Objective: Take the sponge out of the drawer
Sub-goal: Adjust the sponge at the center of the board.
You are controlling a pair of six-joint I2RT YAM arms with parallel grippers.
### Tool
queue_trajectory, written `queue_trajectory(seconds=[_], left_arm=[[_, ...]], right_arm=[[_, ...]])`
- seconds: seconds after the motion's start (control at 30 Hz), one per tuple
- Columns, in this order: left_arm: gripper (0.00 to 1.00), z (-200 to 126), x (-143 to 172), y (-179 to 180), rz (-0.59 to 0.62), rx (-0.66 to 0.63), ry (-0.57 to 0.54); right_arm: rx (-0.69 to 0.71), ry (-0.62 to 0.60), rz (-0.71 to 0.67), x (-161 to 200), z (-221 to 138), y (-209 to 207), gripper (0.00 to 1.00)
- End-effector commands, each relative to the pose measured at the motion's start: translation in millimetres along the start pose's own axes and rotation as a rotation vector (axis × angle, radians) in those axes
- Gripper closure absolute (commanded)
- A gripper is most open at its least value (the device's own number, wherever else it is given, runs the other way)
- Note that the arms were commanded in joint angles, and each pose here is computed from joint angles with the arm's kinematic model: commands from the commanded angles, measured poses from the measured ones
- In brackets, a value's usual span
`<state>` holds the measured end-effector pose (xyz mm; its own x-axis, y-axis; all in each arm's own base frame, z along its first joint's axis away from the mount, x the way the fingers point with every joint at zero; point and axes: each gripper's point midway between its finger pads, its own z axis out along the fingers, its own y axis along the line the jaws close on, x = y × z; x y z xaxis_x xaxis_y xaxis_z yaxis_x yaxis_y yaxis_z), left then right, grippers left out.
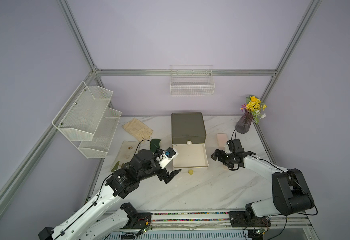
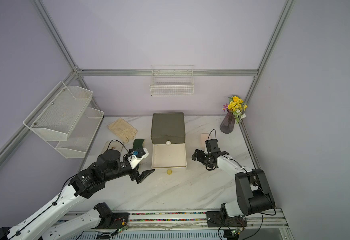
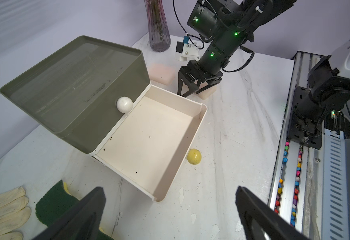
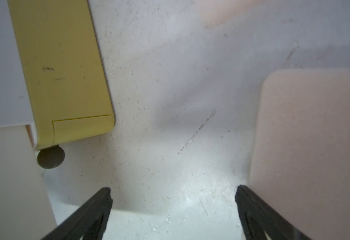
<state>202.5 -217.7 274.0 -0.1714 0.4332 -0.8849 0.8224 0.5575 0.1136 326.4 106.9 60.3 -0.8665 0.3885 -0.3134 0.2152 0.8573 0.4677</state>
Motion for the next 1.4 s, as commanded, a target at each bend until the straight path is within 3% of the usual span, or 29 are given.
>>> queue_trajectory(seconds=[0.0, 0.1, 0.2, 0.53, 0.7, 1.03, 1.37], left_arm=[[0.00, -4, -13, 2, -0.001, -0.007, -0.054], [0.00, -4, -13, 2, -0.002, -0.007, -0.054], [0.00, -4, -13, 2, -0.002, -0.004, -0.054], [0.00, -5, -14, -1, -0.005, 0.008, -0.060], [0.00, -6, -15, -1, -0.004, 0.011, -0.064], [0.00, -6, -15, -1, -0.005, 0.011, -0.066], [0.00, -5, -14, -1, -0.006, 0.010, -0.060]], right_arm=[[0.033, -0.022, 0.004, -2, -18, 0, 0.03], [-0.030, -0.114, -0.005, -24, -45, 22, 0.03], [0.007, -0.224, -0.010, -53, -68, 28, 0.03], [0.072, -0.452, 0.151, -115, -113, -50, 0.03], [-0.001, -0.408, 0.216, -109, -84, -62, 0.03], [0.017, -0.342, 0.268, -96, -41, -96, 0.03], [-0.084, -0.292, 0.270, -85, -22, -87, 0.03]])
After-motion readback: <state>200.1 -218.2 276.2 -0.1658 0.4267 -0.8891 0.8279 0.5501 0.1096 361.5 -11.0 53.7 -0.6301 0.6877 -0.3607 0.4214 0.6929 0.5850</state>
